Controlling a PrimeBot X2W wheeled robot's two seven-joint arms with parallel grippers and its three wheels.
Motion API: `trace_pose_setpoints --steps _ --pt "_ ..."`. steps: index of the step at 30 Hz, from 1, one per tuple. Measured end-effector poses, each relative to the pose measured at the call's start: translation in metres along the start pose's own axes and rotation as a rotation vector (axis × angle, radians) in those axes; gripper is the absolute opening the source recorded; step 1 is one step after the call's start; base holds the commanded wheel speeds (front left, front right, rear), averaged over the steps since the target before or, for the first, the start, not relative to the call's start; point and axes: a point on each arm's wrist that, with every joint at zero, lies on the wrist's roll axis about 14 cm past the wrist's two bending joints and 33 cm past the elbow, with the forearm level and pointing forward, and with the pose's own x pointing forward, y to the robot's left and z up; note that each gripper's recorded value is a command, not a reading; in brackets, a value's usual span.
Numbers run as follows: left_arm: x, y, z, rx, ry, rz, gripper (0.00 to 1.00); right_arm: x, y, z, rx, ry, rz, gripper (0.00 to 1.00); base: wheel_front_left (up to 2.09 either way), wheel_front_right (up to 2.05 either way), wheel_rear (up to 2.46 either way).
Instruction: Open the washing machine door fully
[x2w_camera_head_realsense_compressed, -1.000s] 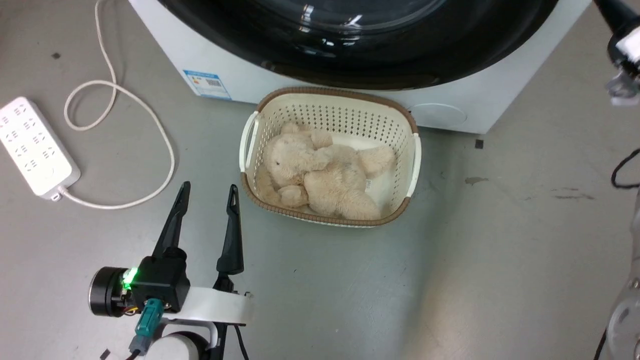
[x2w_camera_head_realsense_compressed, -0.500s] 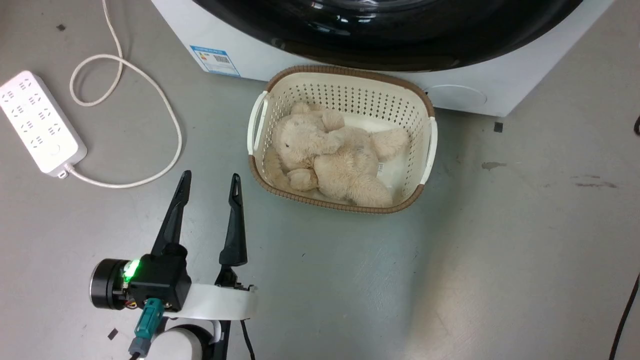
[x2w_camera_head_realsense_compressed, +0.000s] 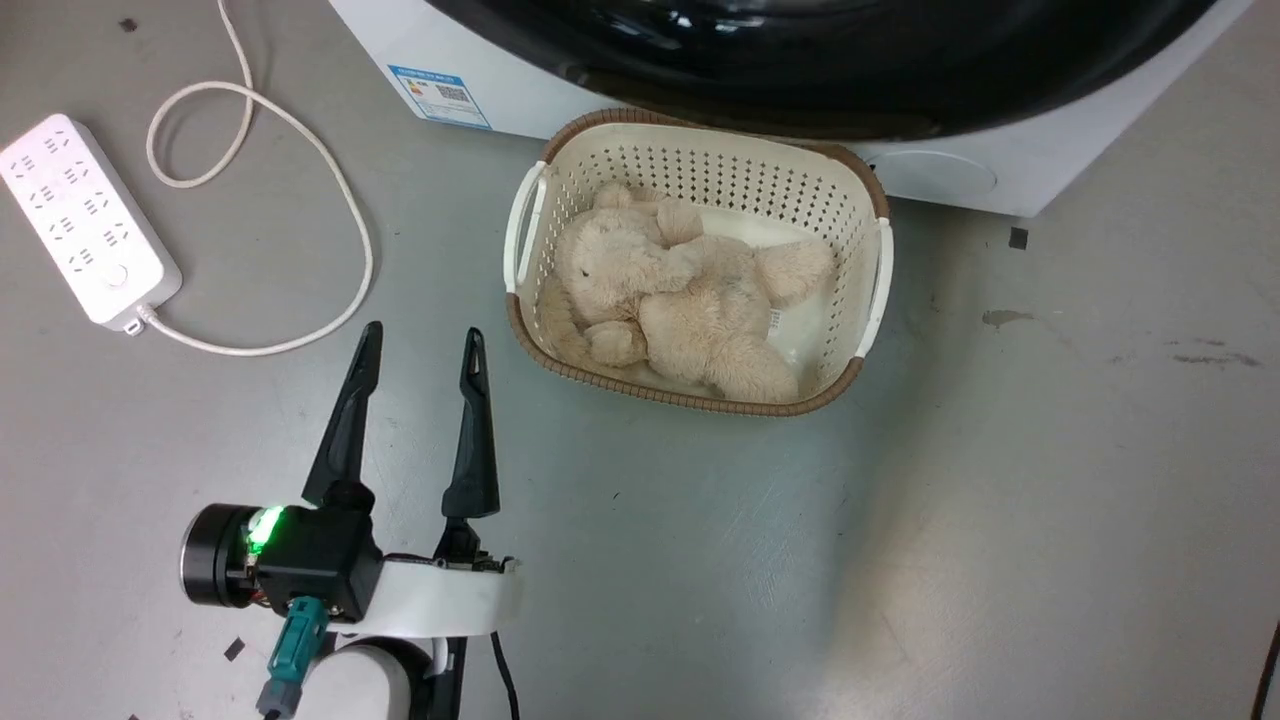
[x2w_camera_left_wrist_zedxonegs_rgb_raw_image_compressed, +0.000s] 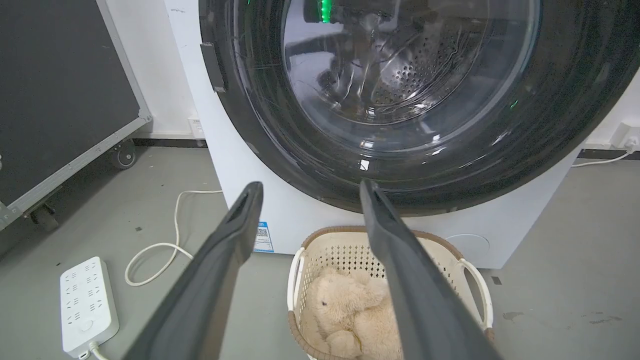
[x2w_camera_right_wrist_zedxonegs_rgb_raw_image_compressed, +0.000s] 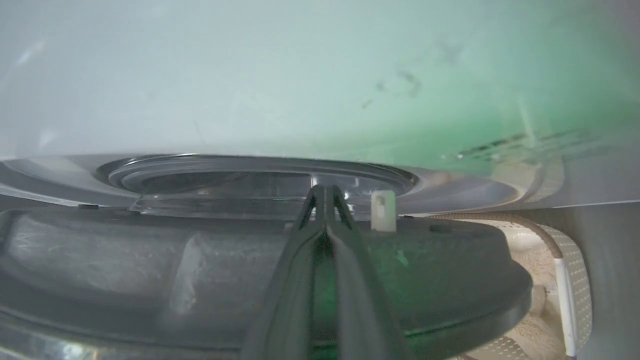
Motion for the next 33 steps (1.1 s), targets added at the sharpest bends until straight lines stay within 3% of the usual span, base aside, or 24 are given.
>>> trace_pose_setpoints --steps 6,19,24,33 --pt "-0.002 -0.002 0.016 -0.009 -0.048 -0.004 1.0 -0.012 0.01 -0.019 0.03 0.083 0.029 0.0 0.0 0.0 0.0" --pt "-0.03 -0.009 0.037 -0.05 -0.079 -0.031 1.0 -0.071 0.004 -0.111 0.006 0.302 0.023 0.0 0.0 0.0 0.0" --pt "-0.043 -0.011 0.036 -0.062 -0.068 -0.045 1.0 -0.091 0.014 -0.141 0.013 0.394 0.087 0.0 0.0 0.0 0.0" --pt "-0.062 -0.009 0.038 -0.068 -0.066 -0.053 1.0 -0.107 0.032 -0.237 0.028 0.606 0.206 0.0 0.0 0.0 0.0"
